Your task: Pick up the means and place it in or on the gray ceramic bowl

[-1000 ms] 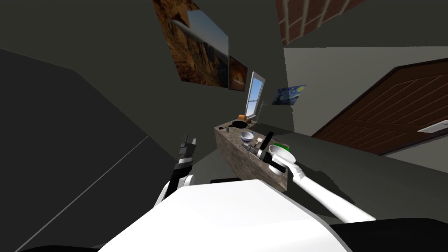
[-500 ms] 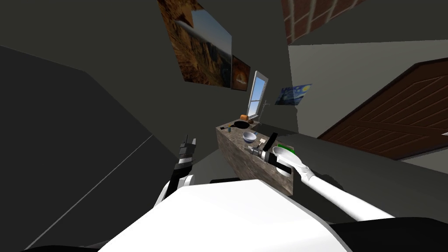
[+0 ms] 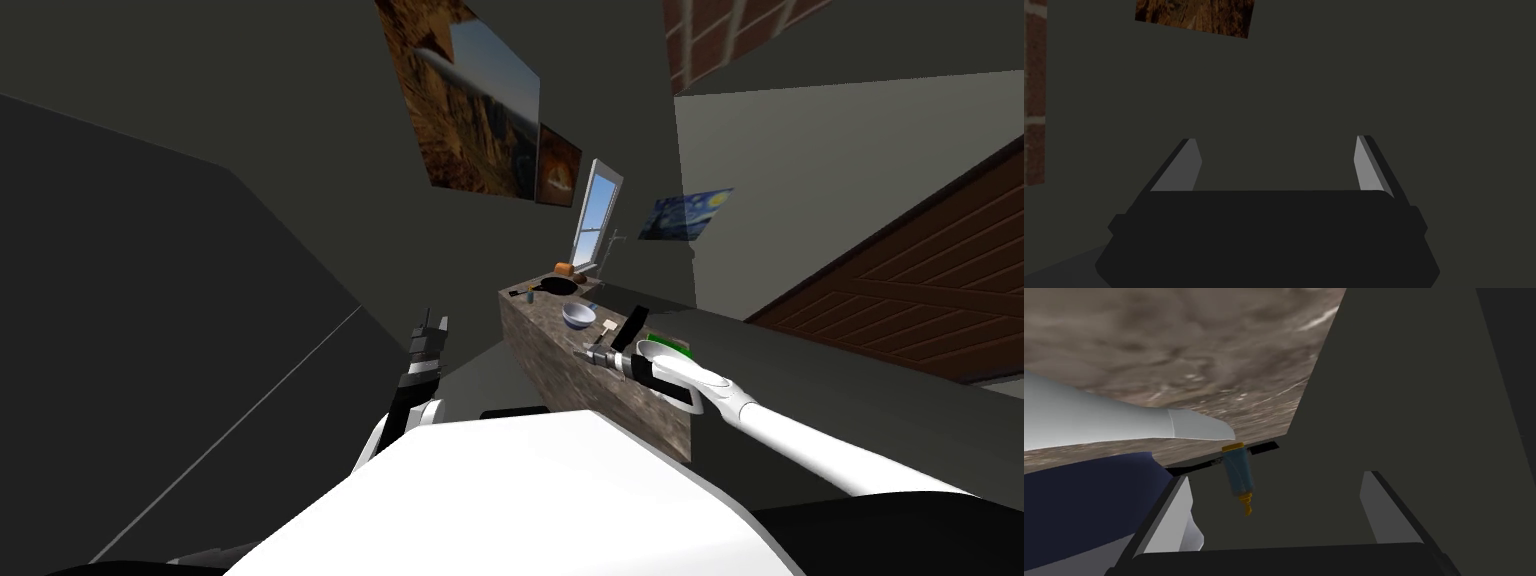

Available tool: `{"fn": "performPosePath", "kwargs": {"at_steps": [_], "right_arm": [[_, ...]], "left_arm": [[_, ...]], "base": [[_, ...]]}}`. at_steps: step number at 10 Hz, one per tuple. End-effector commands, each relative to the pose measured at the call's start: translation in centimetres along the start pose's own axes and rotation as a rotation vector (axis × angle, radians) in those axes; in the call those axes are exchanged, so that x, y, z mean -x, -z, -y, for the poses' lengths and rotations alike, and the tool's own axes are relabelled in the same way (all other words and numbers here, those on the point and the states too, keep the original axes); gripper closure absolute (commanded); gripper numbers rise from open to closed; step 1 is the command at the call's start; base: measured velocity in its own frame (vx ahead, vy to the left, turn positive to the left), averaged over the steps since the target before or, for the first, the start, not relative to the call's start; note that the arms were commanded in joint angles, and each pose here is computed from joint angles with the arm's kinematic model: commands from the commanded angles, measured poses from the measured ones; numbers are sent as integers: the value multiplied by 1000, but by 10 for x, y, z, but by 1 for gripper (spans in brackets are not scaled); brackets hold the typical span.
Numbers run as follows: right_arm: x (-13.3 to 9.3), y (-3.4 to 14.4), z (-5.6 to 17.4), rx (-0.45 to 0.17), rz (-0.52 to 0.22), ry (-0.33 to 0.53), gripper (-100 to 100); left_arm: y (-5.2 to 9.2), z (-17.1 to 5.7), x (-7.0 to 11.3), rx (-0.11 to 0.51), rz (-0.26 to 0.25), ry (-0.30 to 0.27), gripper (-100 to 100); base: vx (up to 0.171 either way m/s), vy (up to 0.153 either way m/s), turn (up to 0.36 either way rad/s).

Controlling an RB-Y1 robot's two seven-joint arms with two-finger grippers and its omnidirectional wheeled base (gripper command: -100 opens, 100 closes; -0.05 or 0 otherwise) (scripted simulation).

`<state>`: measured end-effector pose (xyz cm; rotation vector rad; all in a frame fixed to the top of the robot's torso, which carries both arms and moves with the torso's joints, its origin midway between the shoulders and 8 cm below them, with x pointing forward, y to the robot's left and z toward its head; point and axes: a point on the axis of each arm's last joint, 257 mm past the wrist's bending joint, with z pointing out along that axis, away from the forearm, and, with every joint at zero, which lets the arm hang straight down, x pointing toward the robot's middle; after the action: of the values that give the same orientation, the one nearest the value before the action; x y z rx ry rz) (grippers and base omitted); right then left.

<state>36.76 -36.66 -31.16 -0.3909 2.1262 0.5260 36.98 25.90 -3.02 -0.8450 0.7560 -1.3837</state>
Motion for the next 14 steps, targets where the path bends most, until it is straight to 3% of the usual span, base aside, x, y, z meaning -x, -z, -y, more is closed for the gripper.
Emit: {"fn": "performPosePath", "kwargs": {"at_steps": [1,5,7,8,9,14], "right_arm": [[-17,16,21,-41,-72,62,-100],[-50,53,61,-115,-224,183,-100],[-52,54,61,-114,-225,181,-100],[-52,55,61,-115,-227,183,0],[-54,57,66,-117,-227,184,-100],[-67,71,90,-122,-228,183,-100]], "left_arm": [[0,0,0,0,0,0,0],[0,0,0,0,0,0,0],[0,0,0,0,0,0,0],[0,0,0,0,0,0,0],[0,0,0,0,0,0,0],[0,0,0,0,0,0,0]], "base": [[21,49,50],[11,39,49],[9,22,19],[0,0,0],[8,20,11],[26,61,12]]}}
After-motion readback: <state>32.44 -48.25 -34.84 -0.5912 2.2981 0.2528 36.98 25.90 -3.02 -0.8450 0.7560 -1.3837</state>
